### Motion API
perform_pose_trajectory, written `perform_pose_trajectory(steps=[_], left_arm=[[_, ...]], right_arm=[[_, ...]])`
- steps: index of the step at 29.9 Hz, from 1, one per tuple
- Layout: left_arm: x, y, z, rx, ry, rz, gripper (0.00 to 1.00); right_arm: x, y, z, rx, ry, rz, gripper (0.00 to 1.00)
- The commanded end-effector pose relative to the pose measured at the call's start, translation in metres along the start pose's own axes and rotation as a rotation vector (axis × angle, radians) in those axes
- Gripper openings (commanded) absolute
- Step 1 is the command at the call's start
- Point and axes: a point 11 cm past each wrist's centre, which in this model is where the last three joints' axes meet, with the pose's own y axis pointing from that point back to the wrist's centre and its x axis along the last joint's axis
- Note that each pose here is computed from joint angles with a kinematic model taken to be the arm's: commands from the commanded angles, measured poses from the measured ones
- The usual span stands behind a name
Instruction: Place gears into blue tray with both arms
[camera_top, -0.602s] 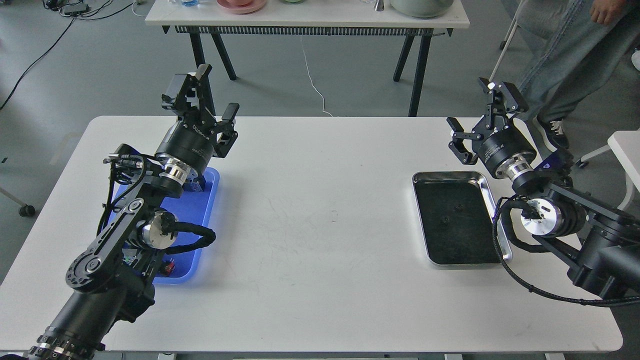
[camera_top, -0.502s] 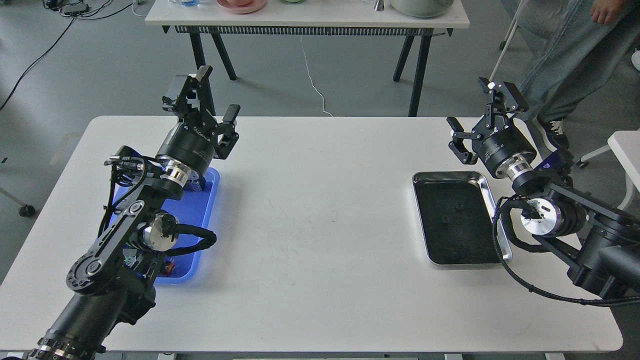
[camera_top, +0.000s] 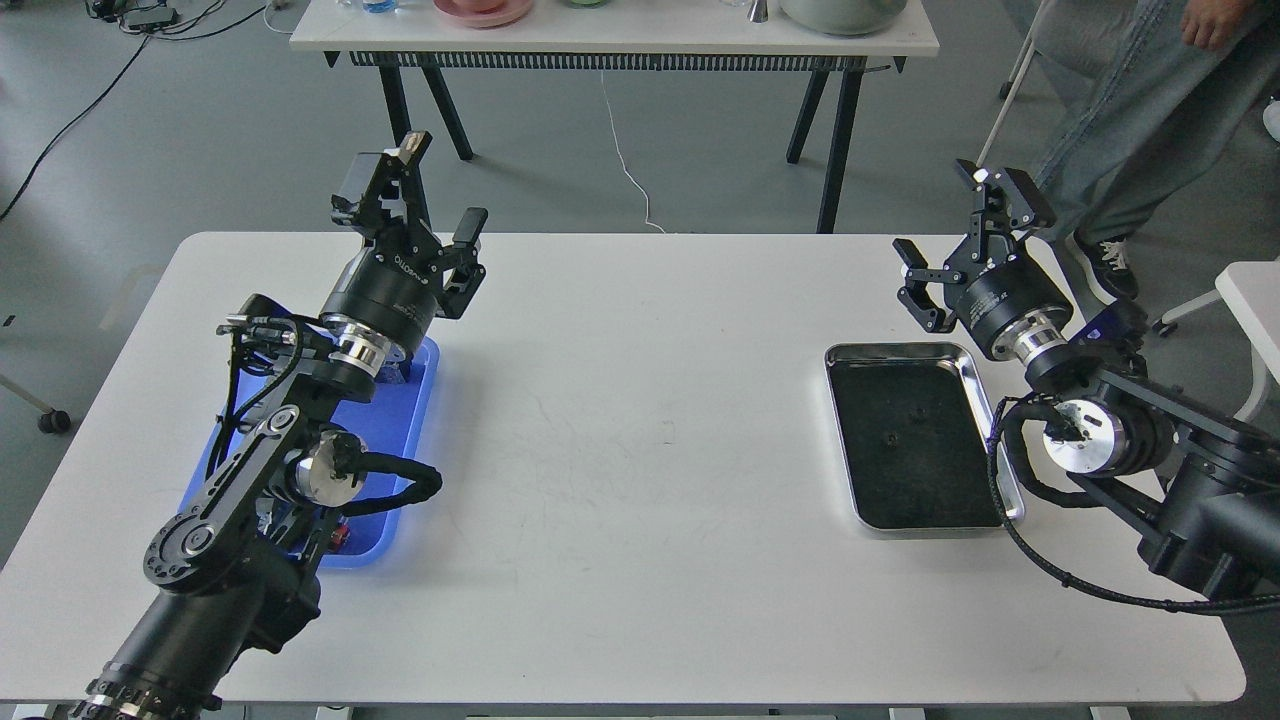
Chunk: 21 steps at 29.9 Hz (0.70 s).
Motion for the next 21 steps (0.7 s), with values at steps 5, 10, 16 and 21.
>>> perform_pose_trajectory(steps=[5, 10, 16, 21], left_arm=[[0.001, 0.0, 0.003, -0.026, -0.003, -0.001, 1.0], [-0.001, 0.0, 0.003, -0.028, 0.0, -0.003, 1.0], [-0.001, 0.001, 0.003, -0.03, 0.0, -0.002, 1.0], [0.0, 0.001, 0.004, -0.04, -0.001, -0.002, 1.0]], right_arm=[[0.018, 0.006, -0.05, 0.007, 0.179, -0.134, 0.99], [0.007, 0.008, -0.059, -0.083, 0.56, -0.329, 0.99], [0.012, 0.014, -0.053, -0.212, 1.001, -0.487, 0.99], [0.034, 0.013, -0.059, -0.421, 1.436, -0.618, 0.99]])
